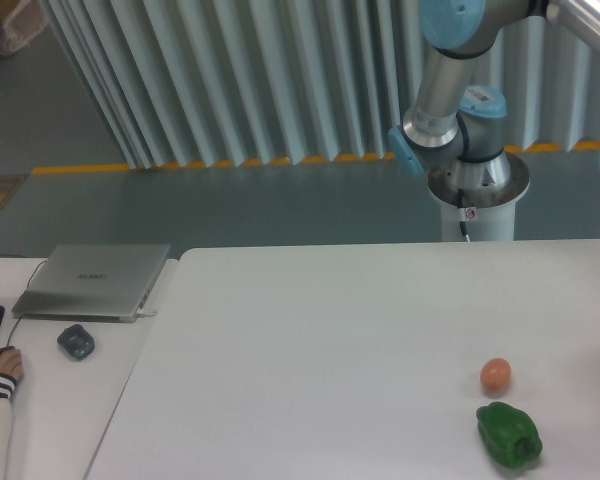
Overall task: Place the red pepper on the table
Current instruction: 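Bring the gripper holding a red pepper down toward the table, then lower the red pepper onto the table beside the orange ball, then open the gripper, release the red pepper and lift away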
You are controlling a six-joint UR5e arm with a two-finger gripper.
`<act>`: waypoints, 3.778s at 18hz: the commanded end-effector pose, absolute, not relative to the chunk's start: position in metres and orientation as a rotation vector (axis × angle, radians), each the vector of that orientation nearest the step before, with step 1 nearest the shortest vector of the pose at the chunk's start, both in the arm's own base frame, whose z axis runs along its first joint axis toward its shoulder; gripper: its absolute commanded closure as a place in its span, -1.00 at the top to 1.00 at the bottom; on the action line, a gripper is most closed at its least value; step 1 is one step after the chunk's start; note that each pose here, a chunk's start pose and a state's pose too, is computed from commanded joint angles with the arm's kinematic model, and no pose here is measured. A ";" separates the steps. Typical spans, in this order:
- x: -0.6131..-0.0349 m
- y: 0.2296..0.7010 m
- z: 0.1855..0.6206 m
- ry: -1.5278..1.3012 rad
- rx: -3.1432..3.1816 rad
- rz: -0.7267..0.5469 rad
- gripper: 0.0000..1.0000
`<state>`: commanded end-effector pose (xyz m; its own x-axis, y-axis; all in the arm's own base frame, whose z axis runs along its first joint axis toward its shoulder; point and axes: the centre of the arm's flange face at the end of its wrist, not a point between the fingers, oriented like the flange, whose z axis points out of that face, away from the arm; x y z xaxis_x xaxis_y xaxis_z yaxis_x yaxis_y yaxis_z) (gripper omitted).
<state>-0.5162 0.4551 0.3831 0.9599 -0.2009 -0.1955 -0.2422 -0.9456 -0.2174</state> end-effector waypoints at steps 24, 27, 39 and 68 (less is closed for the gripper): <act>-0.289 0.583 0.325 0.760 -3.072 0.103 -0.06; -0.275 0.592 0.331 0.673 -3.054 0.083 -0.06; -0.228 0.627 0.282 0.506 -3.125 0.121 -0.06; -0.300 0.583 0.359 1.094 -2.953 0.264 1.00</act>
